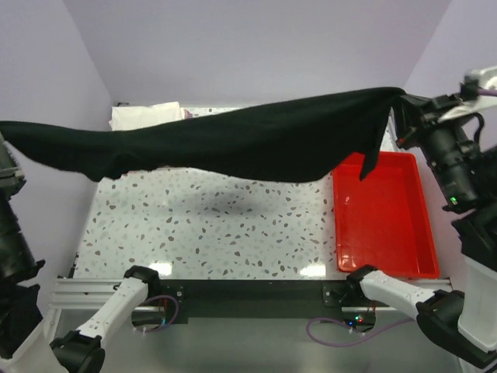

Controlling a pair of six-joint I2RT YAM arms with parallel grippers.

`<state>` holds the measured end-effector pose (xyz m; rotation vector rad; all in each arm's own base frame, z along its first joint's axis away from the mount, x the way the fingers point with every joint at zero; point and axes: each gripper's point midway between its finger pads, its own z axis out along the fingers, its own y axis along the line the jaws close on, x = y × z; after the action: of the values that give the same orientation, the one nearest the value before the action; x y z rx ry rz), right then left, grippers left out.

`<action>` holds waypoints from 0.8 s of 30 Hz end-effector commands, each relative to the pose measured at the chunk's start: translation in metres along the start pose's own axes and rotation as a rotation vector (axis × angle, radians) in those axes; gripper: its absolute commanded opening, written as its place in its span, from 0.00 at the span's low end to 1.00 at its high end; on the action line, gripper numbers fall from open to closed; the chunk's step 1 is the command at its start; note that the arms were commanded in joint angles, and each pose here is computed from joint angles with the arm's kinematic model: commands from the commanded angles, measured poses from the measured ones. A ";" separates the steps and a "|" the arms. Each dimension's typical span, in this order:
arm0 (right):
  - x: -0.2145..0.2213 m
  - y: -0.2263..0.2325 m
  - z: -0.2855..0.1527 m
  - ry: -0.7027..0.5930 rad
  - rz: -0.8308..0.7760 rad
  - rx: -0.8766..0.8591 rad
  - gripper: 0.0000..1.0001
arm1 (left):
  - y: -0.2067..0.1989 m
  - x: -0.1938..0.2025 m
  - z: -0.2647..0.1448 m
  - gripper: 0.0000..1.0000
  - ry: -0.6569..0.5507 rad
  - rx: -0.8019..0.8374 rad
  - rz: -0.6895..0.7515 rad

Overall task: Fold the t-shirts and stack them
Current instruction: Flatten the tshirt out

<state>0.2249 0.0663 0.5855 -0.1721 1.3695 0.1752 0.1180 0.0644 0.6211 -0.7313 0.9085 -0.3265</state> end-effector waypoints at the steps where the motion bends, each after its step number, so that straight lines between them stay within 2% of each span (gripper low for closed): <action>1: 0.004 0.007 -0.024 0.044 0.034 -0.067 0.00 | 0.000 -0.021 -0.004 0.00 -0.064 0.002 0.030; 5: 0.028 0.014 -0.022 0.124 0.070 -0.078 0.00 | 0.006 -0.014 0.003 0.00 -0.059 -0.037 0.063; 7: 0.048 0.018 -0.017 0.191 0.098 -0.074 0.00 | 0.016 0.010 0.017 0.00 -0.031 -0.101 0.115; 8: 0.073 0.022 -0.006 0.266 0.101 -0.065 0.00 | 0.023 0.022 0.024 0.00 -0.017 -0.134 0.138; 9: 0.087 0.028 0.001 0.300 0.135 -0.067 0.00 | 0.037 0.057 0.037 0.00 0.039 -0.193 0.199; 10: 0.104 0.034 0.009 0.339 0.148 -0.068 0.00 | 0.050 0.075 0.042 0.00 0.055 -0.255 0.213; 11: 0.151 0.044 0.023 0.454 0.141 -0.076 0.00 | 0.060 0.098 0.048 0.00 0.094 -0.290 0.244; 12: 0.169 0.054 0.033 0.486 0.175 -0.088 0.00 | 0.083 0.146 0.054 0.00 0.188 -0.349 0.333; 13: 0.193 0.059 0.039 0.539 0.182 -0.089 0.00 | 0.097 0.171 0.056 0.00 0.224 -0.394 0.346; 14: 0.249 0.065 0.043 0.667 0.166 -0.078 0.00 | 0.127 0.218 0.054 0.00 0.313 -0.452 0.432; 15: 0.269 0.069 0.051 0.687 0.185 -0.066 0.00 | 0.143 0.240 0.051 0.00 0.352 -0.485 0.462; 16: 0.313 0.071 0.048 0.778 0.176 -0.050 0.01 | 0.158 0.264 0.048 0.00 0.402 -0.509 0.458; 17: 0.344 0.075 0.052 0.844 0.178 -0.050 0.01 | 0.188 0.301 0.038 0.00 0.496 -0.546 0.521; 19: 0.388 0.080 0.056 0.931 0.192 -0.067 0.05 | 0.213 0.337 0.030 0.00 0.597 -0.572 0.494; 20: 0.403 0.078 0.058 0.962 0.189 -0.057 0.09 | 0.236 0.362 0.020 0.00 0.666 -0.601 0.518; 21: 0.431 0.076 0.061 1.025 0.164 -0.049 0.34 | 0.244 0.374 0.015 0.00 0.705 -0.609 0.516; 22: 0.437 0.076 0.066 1.044 0.149 -0.048 0.44 | 0.250 0.389 0.008 0.00 0.757 -0.607 0.502; 24: 0.449 0.072 0.064 1.104 0.104 -0.043 0.54 | 0.267 0.411 -0.007 0.00 0.828 -0.619 0.510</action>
<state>0.3304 0.1520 0.1157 -0.2504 2.6108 0.1483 0.3320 0.0402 0.1715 -0.8468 2.0663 0.3259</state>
